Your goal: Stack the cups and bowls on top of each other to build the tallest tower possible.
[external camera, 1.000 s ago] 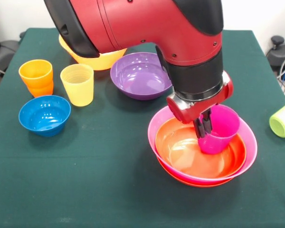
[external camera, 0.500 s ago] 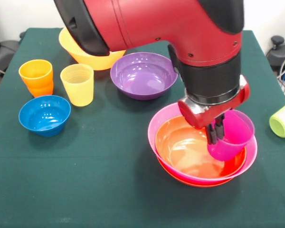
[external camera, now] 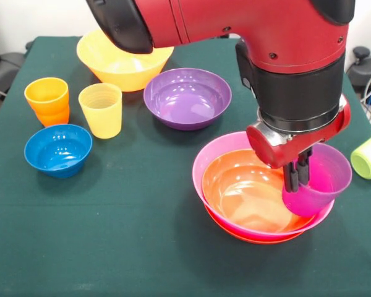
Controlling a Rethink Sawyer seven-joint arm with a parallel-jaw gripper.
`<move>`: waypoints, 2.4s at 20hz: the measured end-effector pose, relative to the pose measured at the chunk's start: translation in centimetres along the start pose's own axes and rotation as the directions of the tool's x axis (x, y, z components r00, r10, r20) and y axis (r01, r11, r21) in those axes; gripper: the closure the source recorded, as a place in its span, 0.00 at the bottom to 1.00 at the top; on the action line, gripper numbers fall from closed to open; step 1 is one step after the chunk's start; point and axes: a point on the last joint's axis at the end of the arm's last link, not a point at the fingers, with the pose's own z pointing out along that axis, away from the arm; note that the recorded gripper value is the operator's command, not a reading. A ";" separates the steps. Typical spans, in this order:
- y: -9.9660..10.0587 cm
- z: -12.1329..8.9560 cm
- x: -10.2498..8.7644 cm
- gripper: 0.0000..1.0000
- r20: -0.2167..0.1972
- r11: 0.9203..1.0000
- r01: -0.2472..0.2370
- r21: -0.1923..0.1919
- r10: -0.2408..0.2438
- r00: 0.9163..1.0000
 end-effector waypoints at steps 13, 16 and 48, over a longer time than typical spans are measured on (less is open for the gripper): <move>-2.0 -0.7 -0.4 1.00 0.026 0.999 -0.029 0.016 0.028 0.999; -2.4 -0.4 -0.3 1.00 0.021 0.999 -0.038 0.012 0.038 0.999; -3.4 0.6 4.1 1.00 -0.094 1.000 -0.030 0.003 0.030 0.995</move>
